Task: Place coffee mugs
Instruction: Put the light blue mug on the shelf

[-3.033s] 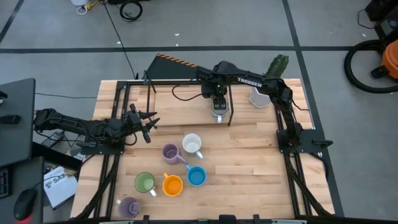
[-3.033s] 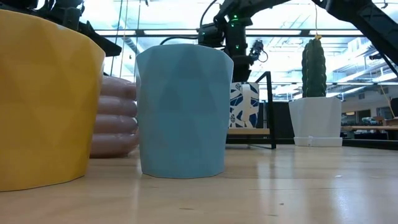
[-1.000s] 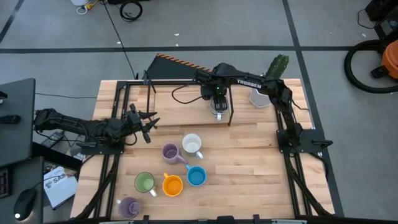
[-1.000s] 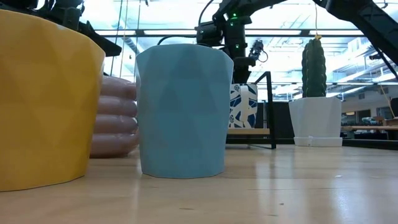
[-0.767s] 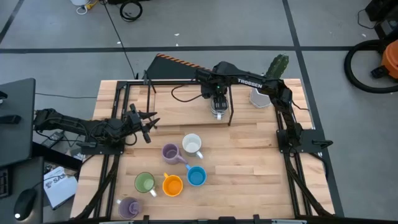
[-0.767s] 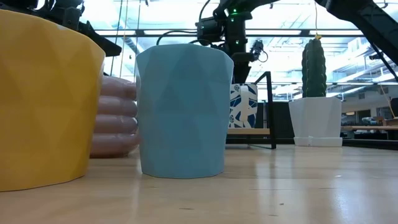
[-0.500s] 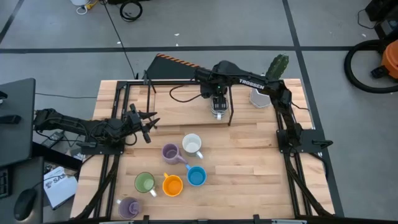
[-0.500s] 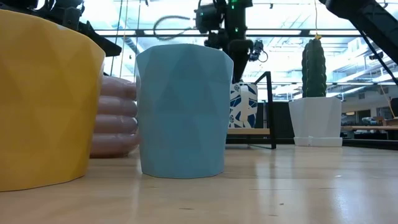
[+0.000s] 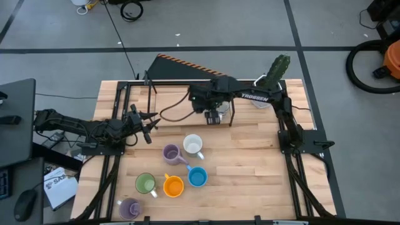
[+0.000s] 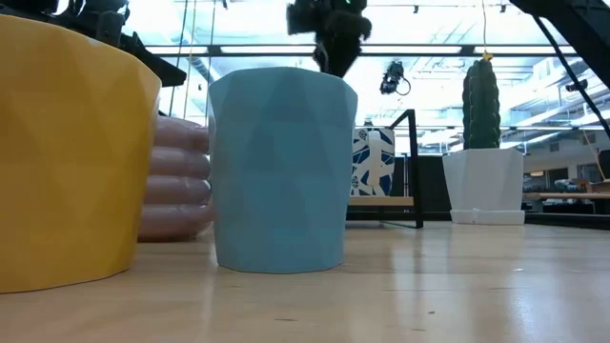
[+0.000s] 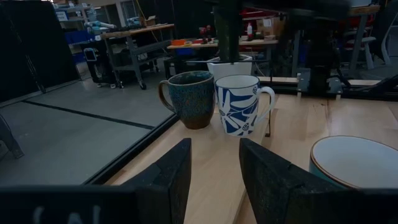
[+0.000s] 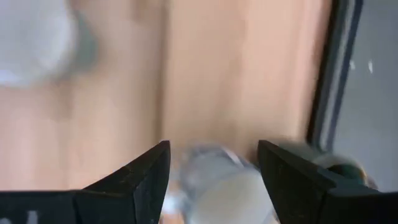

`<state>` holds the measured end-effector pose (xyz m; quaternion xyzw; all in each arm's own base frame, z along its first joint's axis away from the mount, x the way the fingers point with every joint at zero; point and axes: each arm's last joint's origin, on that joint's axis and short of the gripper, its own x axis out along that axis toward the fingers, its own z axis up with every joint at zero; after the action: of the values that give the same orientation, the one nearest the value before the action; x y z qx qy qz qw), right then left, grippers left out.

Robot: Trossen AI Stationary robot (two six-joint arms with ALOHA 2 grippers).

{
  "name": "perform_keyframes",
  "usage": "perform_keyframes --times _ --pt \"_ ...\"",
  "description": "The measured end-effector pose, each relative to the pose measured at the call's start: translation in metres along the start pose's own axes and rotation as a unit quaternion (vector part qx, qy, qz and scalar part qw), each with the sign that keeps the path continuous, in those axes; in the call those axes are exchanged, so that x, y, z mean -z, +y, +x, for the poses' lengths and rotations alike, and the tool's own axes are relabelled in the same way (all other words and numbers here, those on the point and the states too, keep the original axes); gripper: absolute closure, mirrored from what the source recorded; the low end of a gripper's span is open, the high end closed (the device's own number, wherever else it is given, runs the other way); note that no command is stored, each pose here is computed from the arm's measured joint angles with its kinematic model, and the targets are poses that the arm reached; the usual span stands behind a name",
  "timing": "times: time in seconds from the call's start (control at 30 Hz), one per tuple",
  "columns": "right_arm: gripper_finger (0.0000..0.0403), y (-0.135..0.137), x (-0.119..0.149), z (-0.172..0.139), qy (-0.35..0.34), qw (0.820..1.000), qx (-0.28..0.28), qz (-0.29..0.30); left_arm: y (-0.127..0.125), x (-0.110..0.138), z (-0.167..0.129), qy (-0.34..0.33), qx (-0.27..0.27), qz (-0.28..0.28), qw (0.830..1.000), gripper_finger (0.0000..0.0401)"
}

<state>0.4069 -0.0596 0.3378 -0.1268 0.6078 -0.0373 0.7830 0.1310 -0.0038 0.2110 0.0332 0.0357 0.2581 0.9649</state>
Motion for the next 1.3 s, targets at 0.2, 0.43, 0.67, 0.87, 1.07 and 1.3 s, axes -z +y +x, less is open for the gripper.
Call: perform_keyframes --times 0.2,0.43,0.67,0.87,1.07,1.3 --pt "0.0163 0.027 -0.016 0.007 -0.062 0.996 -0.063 -0.017 0.0 0.0 0.0 0.0 0.0 0.0 1.0 0.026" --pt "0.0177 0.051 -0.022 0.034 -0.067 0.993 -0.099 -0.014 0.0 0.0 0.0 0.0 0.0 0.0 1.0 0.026" --pt "0.0181 0.065 -0.027 0.042 -0.087 0.99 -0.109 0.002 0.0 0.0 0.0 -0.001 0.0 0.0 1.0 0.026" --pt "0.0182 0.072 -0.03 0.046 -0.099 0.988 -0.117 0.007 0.0 0.0 0.0 -0.001 0.0 -0.001 1.0 0.026" --pt "0.0182 0.078 -0.031 0.046 -0.103 0.988 -0.118 0.001 0.0 0.0 0.0 -0.001 0.0 -0.001 1.0 0.026" --pt "0.0182 0.091 -0.033 0.043 -0.107 0.985 -0.131 -0.024 0.0 0.0 0.0 -0.001 0.0 -0.001 1.0 0.026"
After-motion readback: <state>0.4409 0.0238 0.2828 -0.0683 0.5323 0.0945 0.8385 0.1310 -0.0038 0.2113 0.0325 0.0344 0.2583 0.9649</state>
